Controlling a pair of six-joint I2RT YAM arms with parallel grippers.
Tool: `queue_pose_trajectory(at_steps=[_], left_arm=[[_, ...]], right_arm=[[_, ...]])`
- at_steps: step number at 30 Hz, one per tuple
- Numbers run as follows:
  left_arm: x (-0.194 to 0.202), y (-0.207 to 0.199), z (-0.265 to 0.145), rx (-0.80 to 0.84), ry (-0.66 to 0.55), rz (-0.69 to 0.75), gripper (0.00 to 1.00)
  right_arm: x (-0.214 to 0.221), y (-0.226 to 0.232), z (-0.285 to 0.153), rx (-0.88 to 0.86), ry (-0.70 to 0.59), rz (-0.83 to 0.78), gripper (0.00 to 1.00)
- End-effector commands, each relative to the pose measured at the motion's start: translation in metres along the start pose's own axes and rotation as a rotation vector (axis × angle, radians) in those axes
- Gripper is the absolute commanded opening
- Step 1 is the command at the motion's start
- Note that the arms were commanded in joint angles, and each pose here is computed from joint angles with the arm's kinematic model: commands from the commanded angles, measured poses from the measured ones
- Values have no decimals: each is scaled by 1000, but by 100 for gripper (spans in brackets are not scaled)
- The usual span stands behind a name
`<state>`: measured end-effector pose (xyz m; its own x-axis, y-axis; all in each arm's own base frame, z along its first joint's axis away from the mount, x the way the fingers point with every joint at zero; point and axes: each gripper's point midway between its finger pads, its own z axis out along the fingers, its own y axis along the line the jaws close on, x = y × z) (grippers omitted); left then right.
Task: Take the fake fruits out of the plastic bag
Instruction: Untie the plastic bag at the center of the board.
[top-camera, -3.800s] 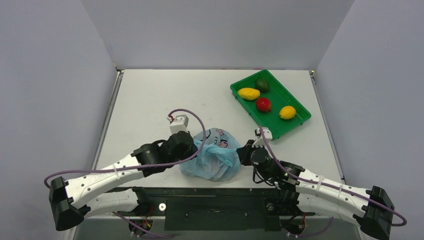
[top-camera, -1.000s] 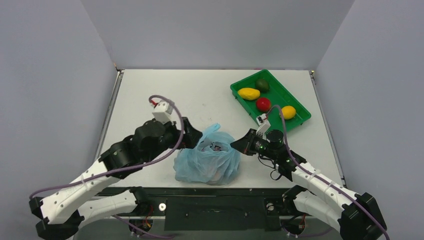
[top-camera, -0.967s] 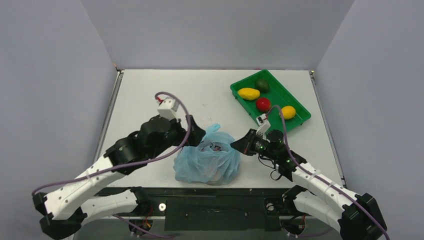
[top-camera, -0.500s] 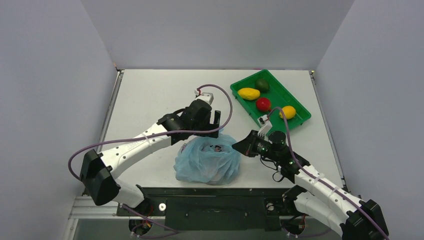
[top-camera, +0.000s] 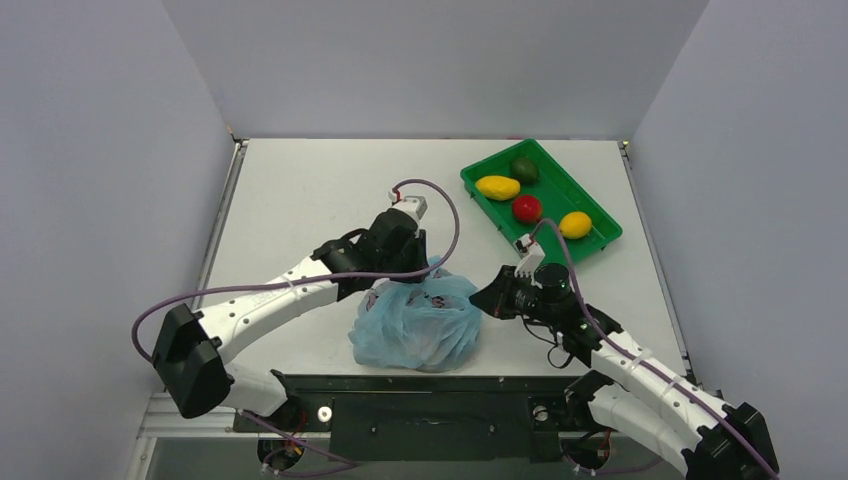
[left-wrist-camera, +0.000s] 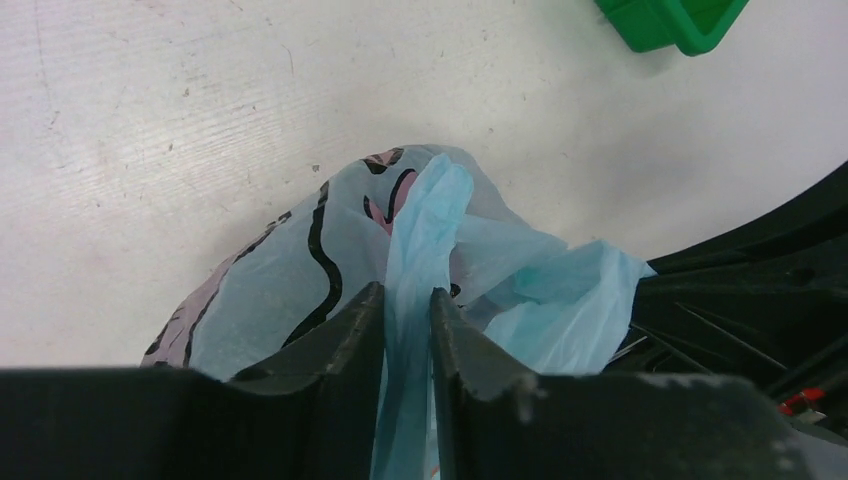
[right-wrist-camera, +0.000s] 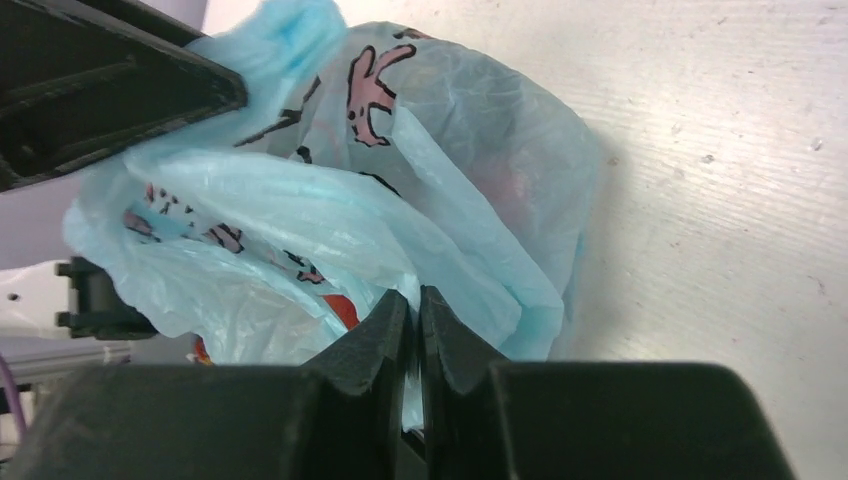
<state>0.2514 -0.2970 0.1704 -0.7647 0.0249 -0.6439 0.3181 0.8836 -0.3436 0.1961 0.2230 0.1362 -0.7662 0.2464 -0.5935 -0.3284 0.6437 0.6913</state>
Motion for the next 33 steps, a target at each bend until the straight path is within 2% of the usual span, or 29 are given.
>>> queue_pose_trajectory(at_steps=[1,2,4,10,15,21,26,33], left_arm=[[-31,-6,-37,57,-159,-58,17],[-29,-1,-38,46,-171,-67,8],[-29,3,-48,48,-204,-99,0],[-22,10,-68,110,-278,-210,0],[-15,15,-80,152,-310,-279,0],[1,17,-82,175,-275,-299,0],[5,17,-88,205,-276,-308,0],[12,18,-91,209,-250,-292,0]], right_arm=[[-16,4,-11,74,-49,-147,11],[-16,4,-13,94,-43,-163,17],[-18,6,-17,126,-50,-219,26],[-31,19,-24,186,-63,-372,48],[-49,43,-24,161,-77,-458,51],[-60,75,-4,92,-46,-516,58],[-53,104,22,27,11,-521,60],[-39,118,40,70,89,-578,60]])
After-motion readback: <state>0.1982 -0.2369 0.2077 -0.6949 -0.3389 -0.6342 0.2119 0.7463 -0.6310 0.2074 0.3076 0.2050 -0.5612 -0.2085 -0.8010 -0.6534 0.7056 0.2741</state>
